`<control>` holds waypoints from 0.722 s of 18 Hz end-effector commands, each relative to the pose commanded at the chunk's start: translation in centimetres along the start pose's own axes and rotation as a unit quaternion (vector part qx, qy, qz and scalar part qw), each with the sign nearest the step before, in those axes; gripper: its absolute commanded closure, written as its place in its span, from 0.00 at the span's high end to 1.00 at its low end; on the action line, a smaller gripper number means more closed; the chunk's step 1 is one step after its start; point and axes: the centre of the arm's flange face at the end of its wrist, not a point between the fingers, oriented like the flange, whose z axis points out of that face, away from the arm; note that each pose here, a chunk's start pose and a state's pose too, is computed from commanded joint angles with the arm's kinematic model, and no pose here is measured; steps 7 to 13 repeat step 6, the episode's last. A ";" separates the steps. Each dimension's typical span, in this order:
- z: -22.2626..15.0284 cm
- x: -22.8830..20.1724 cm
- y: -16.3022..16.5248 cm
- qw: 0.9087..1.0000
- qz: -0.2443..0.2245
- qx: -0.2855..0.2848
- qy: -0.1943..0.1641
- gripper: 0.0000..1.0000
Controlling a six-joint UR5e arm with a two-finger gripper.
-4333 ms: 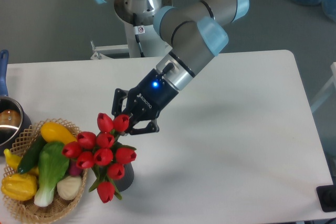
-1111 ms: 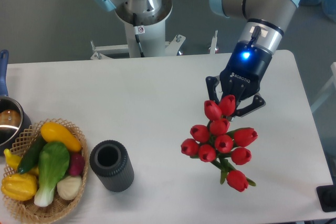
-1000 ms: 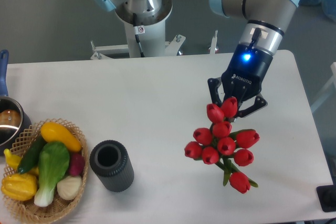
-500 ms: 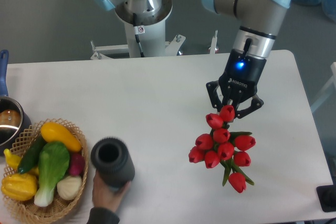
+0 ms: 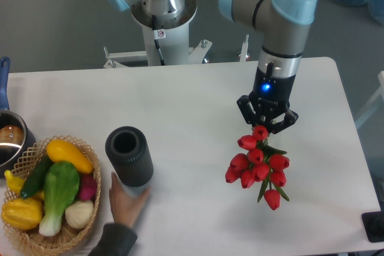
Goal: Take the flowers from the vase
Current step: 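Carry the held tulips away from the vase and hold them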
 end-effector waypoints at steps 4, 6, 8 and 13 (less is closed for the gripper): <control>0.0 0.0 -1.0 1.000 0.005 -0.027 0.010 0.08; 0.2 1.1 -2.7 0.998 0.026 -0.054 0.009 0.08; 0.2 1.1 -2.7 0.998 0.026 -0.054 0.009 0.08; 0.2 1.1 -2.7 0.998 0.026 -0.054 0.009 0.08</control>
